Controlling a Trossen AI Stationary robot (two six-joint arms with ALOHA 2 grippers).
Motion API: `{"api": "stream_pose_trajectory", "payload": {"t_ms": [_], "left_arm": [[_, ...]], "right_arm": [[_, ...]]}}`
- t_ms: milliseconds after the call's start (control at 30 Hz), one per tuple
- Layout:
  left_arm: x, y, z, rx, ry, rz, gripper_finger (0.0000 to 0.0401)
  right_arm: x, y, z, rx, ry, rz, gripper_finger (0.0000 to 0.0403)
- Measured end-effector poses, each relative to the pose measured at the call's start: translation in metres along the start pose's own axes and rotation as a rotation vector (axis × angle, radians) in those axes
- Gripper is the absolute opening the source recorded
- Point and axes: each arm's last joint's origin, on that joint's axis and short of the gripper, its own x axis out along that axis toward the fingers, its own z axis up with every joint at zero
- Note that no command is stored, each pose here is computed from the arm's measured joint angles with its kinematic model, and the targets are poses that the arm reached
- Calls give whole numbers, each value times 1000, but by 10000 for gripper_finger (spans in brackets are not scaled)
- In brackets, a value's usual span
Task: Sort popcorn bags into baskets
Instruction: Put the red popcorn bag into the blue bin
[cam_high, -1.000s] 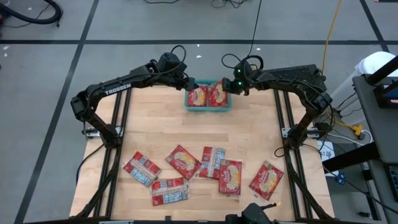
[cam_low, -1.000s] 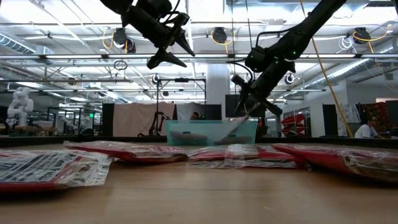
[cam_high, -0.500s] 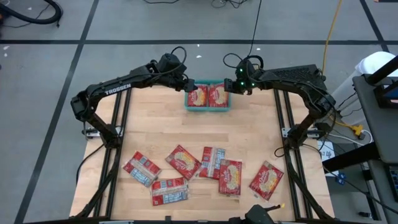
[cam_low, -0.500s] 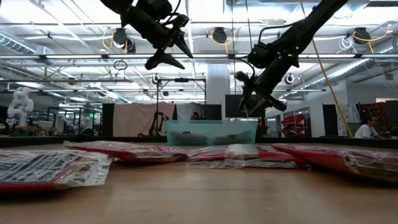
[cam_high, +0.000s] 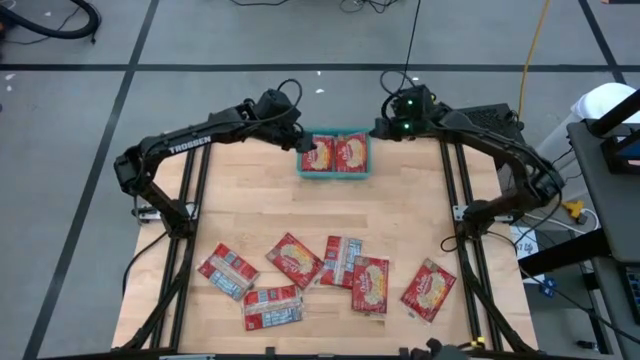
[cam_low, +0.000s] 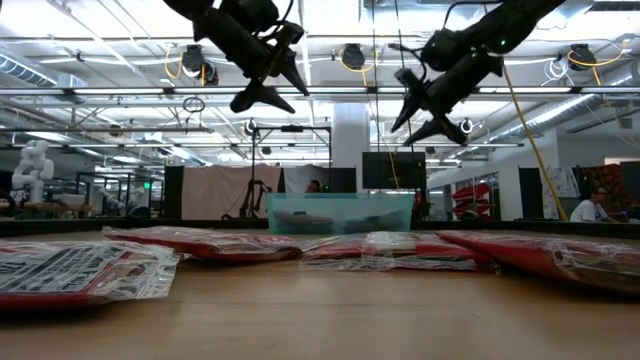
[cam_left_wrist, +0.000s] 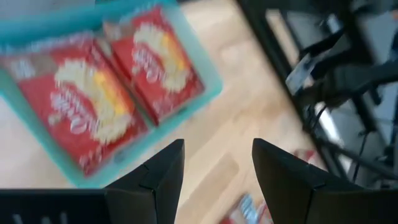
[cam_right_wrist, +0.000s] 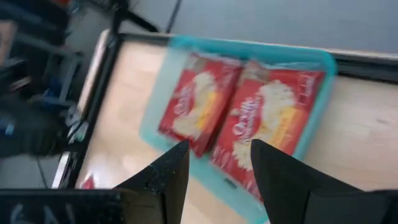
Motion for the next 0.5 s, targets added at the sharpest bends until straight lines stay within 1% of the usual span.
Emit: {"api": "stream_pose_trajectory", "payload": {"t_ms": [133, 200, 300, 400, 500], "left_arm": [[3, -3, -16, 20, 112, 48, 191], [4, -7, -28, 30, 176, 84, 191], [7, -17, -49, 37, 267, 150, 191], [8, -31, -72, 48, 350, 194, 191], [9, -47, -96, 52, 401, 244, 191]], "right_arm": [[-19, 9, -6, -133, 38, 89, 165], [-26, 12, -10, -186, 63, 116, 164], [-36, 14, -15, -242, 89, 137, 164], [-46, 14, -21, -274, 111, 125, 164], [-56, 16, -26, -297, 118, 129, 164]]}}
